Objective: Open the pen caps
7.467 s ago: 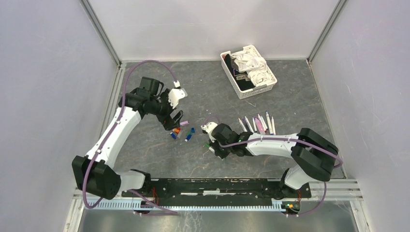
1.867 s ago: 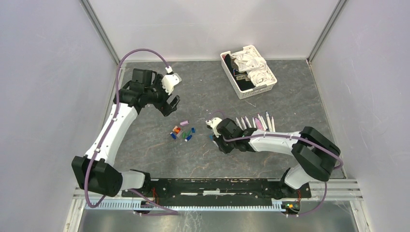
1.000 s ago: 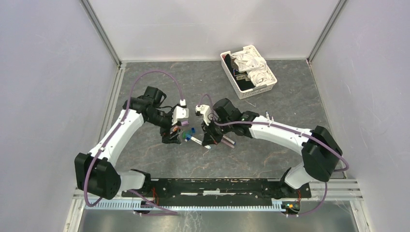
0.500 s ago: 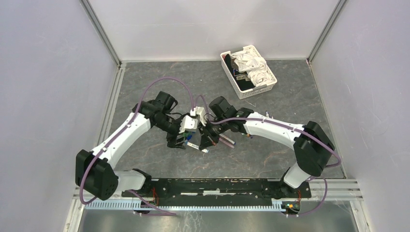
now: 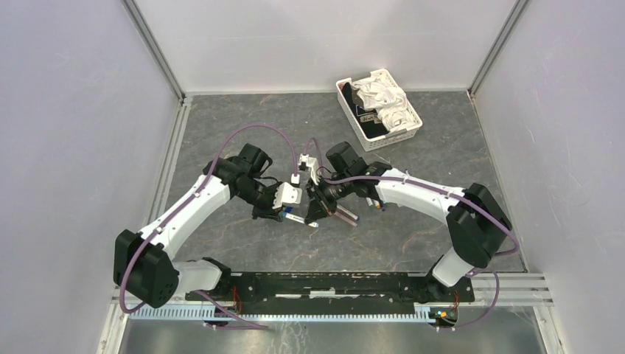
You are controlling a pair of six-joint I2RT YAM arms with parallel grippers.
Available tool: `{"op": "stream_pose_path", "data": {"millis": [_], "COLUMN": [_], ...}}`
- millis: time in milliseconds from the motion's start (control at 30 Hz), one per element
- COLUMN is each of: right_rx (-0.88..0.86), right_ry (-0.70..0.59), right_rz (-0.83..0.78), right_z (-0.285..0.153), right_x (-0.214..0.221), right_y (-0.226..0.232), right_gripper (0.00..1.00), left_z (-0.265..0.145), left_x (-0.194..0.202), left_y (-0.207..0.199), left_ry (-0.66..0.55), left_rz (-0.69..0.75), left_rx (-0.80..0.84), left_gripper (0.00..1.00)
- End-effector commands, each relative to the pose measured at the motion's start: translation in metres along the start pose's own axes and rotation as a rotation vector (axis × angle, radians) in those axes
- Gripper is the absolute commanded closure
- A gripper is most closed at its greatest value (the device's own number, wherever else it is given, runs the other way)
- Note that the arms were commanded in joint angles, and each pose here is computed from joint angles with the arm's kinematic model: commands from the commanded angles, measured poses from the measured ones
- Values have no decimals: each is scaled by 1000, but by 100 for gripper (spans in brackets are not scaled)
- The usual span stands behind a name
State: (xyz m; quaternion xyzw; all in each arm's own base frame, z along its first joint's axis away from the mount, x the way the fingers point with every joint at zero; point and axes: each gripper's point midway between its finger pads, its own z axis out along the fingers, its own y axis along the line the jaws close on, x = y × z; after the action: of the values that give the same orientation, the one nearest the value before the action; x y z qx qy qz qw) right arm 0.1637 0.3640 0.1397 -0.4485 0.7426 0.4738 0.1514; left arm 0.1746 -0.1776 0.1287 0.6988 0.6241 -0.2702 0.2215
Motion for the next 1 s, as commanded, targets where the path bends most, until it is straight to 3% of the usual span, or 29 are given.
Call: {"op": "stream_pose_path", "data": {"millis": [0,100,333,400,533,567,733,967], "right_rx": [-67,-89,-118,-121,-86,-74,52,203], "right_ry": [-64,-78,-93,-90,-93,-94,-73,-43], "right_rz": [6,39,72,76,95,100,135,191], "right_z": [5,12,24,25,21,19,-5,-36], "right_x": [-16,-21,-30,-28,-20,-16,19,62], "right_y": [11,10,4,3,-4,-6,-32,-62], "right_gripper": [80,67,66,70,98,100,100,100], "left_z": [-6,-4,-4,-4,-6,-6,-19,-24], "left_x": [-24,-23,-23,-22,-16,-12,29,59], "left_y": [13,13,15,16,19,21,51,79], "left_ry": [-61,-59,-56,-49,-16,8,154,188], "left_rz": [72,61,58,62,72,76,88,-10], "left_rx": [-45,-38,-40,-45,-62,-70,-204,-266], "left_gripper": [98,98,98,98,98,98,98,98]}}
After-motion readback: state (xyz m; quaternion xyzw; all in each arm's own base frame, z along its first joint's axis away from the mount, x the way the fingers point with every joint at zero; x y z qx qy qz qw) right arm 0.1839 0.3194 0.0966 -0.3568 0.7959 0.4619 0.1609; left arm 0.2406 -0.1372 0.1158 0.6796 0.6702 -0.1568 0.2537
